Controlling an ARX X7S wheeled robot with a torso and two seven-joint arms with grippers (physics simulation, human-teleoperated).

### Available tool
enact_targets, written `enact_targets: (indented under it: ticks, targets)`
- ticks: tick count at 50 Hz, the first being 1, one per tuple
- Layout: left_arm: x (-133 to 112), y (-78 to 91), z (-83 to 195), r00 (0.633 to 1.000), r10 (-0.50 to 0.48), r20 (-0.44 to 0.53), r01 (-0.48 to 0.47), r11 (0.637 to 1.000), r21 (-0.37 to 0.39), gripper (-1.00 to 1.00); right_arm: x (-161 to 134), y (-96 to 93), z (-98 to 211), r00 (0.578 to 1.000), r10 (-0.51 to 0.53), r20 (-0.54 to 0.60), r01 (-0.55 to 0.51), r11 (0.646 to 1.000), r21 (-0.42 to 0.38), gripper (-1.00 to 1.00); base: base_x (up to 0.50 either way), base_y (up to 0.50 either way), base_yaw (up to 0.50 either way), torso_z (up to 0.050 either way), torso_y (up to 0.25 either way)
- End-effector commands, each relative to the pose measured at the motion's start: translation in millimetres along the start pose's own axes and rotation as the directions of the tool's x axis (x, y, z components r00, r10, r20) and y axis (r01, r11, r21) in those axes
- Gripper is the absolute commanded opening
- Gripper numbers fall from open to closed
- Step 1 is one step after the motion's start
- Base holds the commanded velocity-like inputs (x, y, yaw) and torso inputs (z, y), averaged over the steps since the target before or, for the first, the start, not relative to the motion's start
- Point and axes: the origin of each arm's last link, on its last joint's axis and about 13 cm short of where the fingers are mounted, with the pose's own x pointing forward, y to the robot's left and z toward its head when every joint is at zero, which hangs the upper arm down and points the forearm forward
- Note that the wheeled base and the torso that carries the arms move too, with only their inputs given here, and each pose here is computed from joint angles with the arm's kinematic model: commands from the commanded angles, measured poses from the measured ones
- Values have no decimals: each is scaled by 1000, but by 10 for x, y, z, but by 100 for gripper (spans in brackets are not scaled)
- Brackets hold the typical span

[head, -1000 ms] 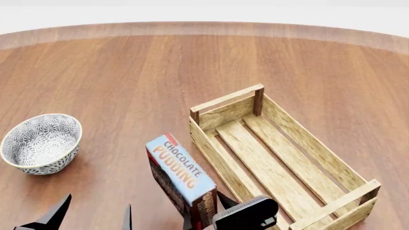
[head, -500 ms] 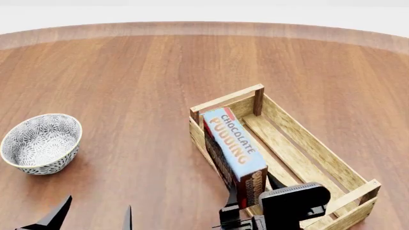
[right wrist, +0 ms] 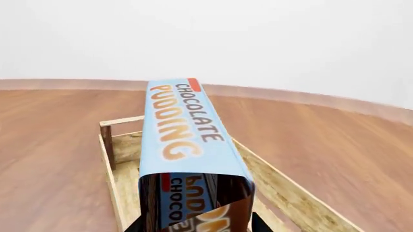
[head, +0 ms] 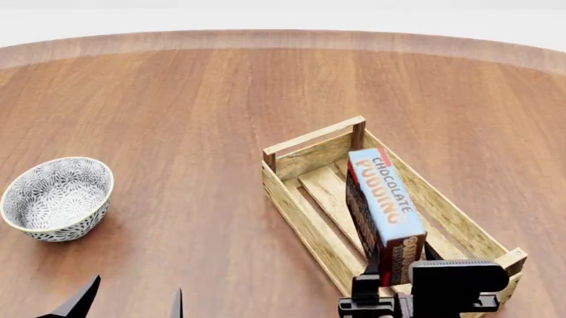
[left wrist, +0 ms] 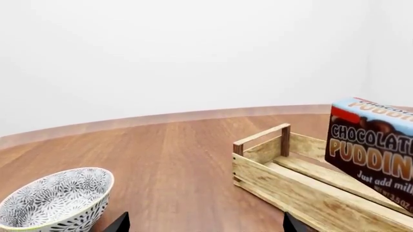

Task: Pick up the chocolate pudding and put it in the tray.

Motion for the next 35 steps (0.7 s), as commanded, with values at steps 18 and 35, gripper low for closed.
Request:
enact_targets:
  ticks: [18, 35]
  targets:
    - [18, 6, -6, 1000, 0, -5, 0, 1000, 2, 100, 239, -147, -40, 991, -120, -50, 119, 992, -31, -100, 0, 0, 0, 0, 1]
    - [20, 10, -43, 1000, 3, -9, -3, 1000, 0, 100, 299, -145, -10, 991, -122, -61, 120, 992, -41, -100, 0, 0, 0, 0, 0]
